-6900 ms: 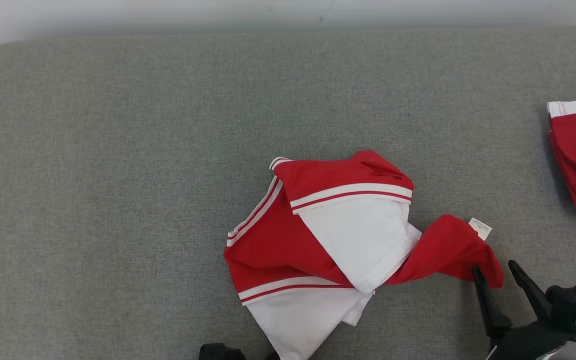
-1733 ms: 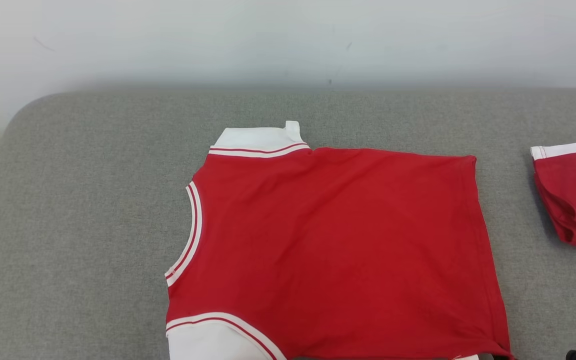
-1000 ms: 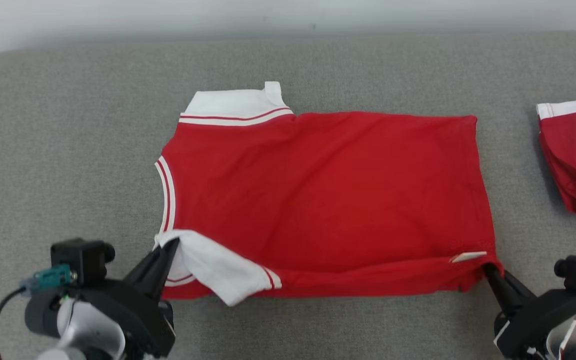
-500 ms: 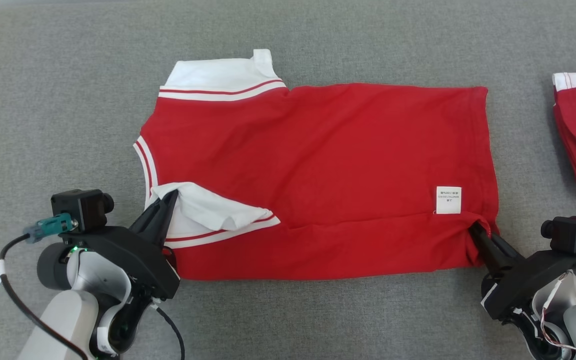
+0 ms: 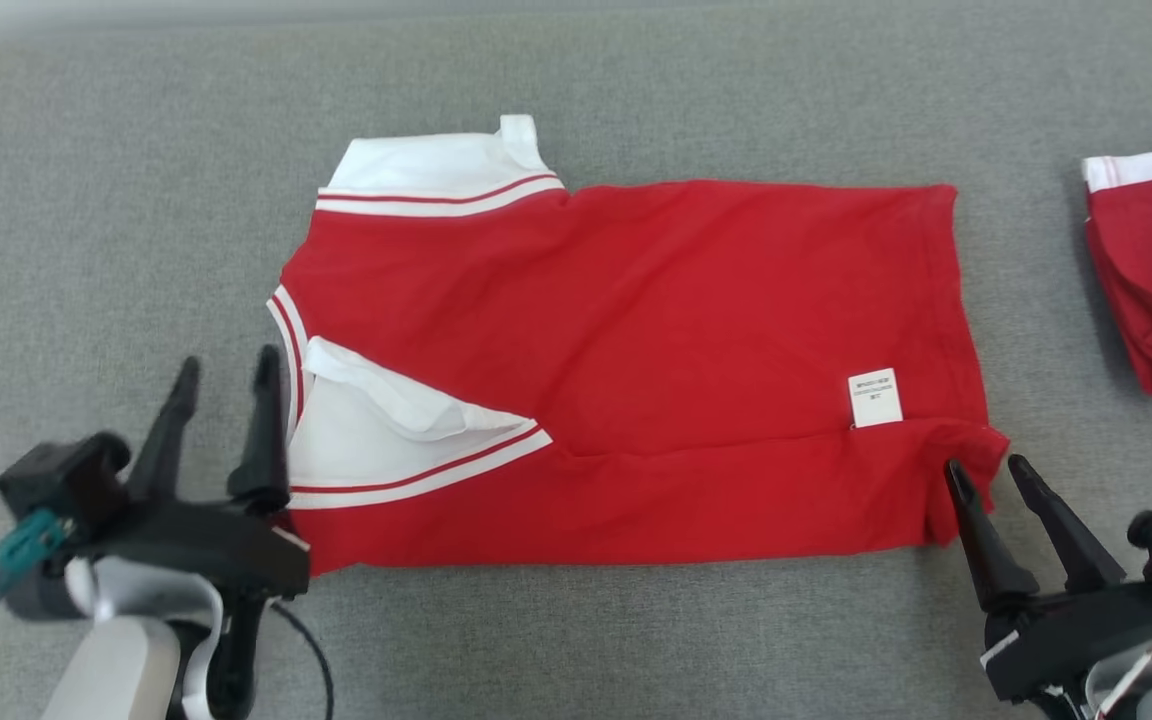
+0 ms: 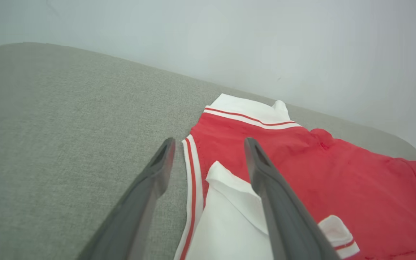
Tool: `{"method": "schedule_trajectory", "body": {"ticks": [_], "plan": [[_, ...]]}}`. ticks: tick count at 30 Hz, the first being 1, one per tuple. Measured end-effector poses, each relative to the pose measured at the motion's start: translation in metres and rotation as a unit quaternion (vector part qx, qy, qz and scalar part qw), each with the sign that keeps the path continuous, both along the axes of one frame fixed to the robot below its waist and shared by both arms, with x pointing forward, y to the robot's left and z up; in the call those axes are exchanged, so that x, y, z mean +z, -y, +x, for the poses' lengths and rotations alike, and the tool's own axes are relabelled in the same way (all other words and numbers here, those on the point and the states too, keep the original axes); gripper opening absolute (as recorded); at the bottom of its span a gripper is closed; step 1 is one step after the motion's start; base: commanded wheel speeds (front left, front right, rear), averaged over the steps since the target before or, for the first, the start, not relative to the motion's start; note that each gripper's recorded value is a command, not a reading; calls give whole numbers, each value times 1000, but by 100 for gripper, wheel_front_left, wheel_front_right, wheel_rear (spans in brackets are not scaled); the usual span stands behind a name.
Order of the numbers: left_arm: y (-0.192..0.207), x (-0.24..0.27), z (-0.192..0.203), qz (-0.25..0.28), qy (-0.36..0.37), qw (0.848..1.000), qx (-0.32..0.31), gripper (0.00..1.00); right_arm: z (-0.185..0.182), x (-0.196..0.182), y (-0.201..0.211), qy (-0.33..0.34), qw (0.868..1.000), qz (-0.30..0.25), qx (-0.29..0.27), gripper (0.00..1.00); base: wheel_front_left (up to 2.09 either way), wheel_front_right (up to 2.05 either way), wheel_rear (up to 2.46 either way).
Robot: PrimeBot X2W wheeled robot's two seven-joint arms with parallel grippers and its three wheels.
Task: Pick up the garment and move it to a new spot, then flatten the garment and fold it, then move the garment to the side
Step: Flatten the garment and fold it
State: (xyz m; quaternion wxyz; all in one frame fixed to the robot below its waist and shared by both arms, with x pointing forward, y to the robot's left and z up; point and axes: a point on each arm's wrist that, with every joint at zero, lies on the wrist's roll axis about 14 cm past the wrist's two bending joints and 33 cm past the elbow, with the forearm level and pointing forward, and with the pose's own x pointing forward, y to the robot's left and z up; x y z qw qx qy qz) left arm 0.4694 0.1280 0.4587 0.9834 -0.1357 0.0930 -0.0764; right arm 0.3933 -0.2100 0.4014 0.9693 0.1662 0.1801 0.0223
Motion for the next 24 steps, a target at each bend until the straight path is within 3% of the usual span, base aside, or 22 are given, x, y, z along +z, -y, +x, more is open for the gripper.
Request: {"method": "schedule_trajectory", "body": {"ticks": [6,11,18,24], "plan": [[-20,15,-20,35,47,997,45,100,-6,46,9,97,994,-32,-37,100,0,0,0],[-21,24,-37,35,69,996,53,100,-8,74,4,152,986,-50,-43,100,0,0,0],[-17,18,-60,74,63,994,41,100,-17,80,0,157,984,-73,-37,100,0,0,0],[-16,22,-71,74,70,994,37,100,-27,76,-3,149,985,-73,-40,100,0,0,0]]}}
